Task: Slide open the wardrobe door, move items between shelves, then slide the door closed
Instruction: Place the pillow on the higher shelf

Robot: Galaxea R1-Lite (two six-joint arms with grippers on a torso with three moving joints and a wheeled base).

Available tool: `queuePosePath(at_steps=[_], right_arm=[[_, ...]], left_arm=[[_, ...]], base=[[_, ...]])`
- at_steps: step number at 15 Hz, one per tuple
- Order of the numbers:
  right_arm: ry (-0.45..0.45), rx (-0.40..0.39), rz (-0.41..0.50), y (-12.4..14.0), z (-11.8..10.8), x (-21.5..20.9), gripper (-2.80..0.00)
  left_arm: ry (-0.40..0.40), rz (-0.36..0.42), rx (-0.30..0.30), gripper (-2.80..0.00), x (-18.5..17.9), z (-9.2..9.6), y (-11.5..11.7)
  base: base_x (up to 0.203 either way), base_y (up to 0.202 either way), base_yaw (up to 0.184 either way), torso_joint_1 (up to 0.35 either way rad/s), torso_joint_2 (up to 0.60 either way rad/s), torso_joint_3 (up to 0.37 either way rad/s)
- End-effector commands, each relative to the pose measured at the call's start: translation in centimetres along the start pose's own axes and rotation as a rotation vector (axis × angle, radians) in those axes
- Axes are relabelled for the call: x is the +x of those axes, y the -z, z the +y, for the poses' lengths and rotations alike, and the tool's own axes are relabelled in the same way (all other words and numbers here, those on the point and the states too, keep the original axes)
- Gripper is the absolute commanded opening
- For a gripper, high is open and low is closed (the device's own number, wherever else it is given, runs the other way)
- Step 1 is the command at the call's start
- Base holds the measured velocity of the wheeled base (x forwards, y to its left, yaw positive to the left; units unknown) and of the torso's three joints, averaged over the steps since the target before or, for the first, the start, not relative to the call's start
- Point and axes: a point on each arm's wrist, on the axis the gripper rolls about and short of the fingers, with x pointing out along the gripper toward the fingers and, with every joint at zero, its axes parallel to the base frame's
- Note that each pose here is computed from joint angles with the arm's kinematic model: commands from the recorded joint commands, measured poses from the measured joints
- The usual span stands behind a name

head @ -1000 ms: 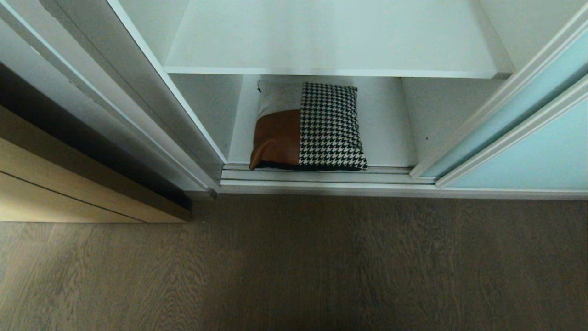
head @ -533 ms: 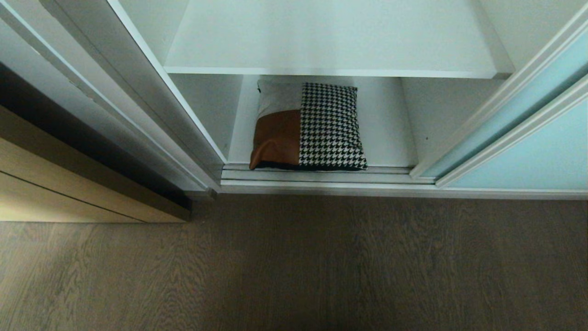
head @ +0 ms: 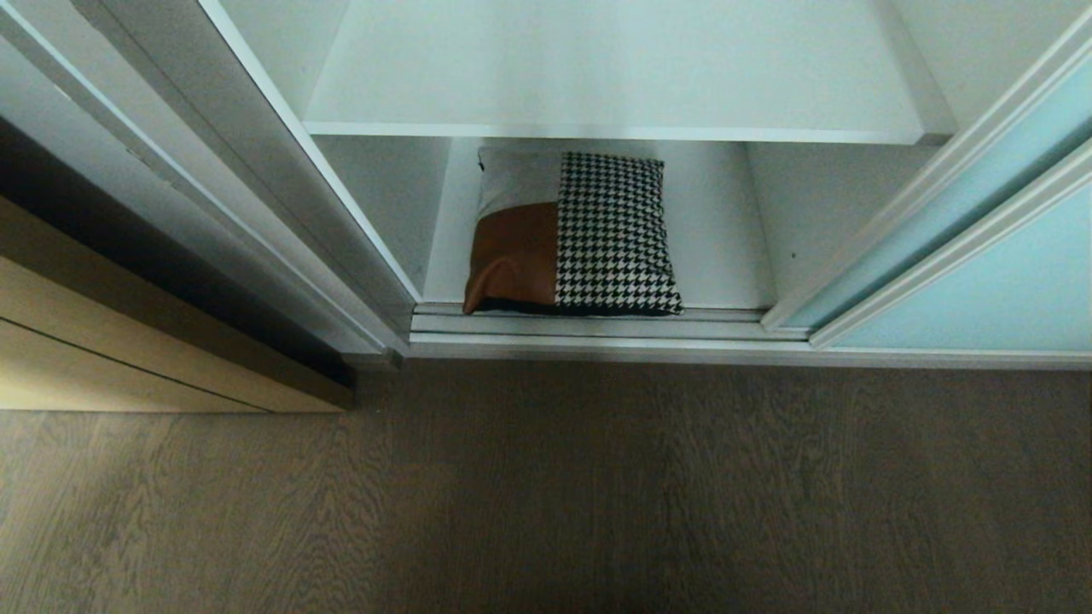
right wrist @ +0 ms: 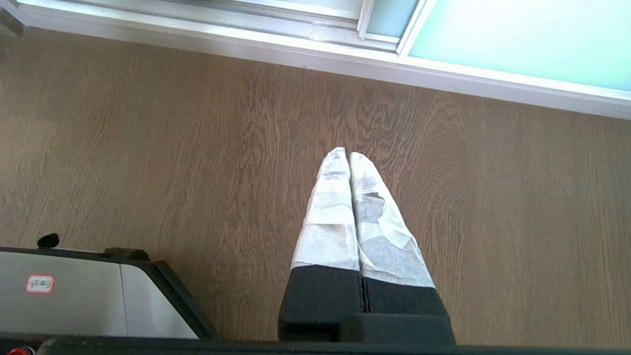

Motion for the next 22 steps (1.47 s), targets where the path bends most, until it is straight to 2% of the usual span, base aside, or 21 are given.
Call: queuePosePath(at_steps=[1,16,22], right_arm=[[-0.001,-0.001,-0.002,0.0,0.0,-0.01,-2.8],[-0.001,-0.001,-0.002,0.0,0.0,-0.01,-2.8],[-0.001,-0.001,-0.002,0.0,0.0,-0.01,-2.8]], left_arm=[[0.0,-0.001,-0.001,-2.8,0.02,0.0,-0.01],[0.0,-0.001,-0.003,-2.8,0.01,0.0,-0.03],[0.0,0.002,0.003,-2.8,0.02,0.0,0.03]], base=[[0.0,0.0,0.0,0.002,0.0,-0.108],[0.0,0.0,0.0,0.001,0.0,-0.193],[0.0,0.0,0.0,0.0,0.0,-0.032]])
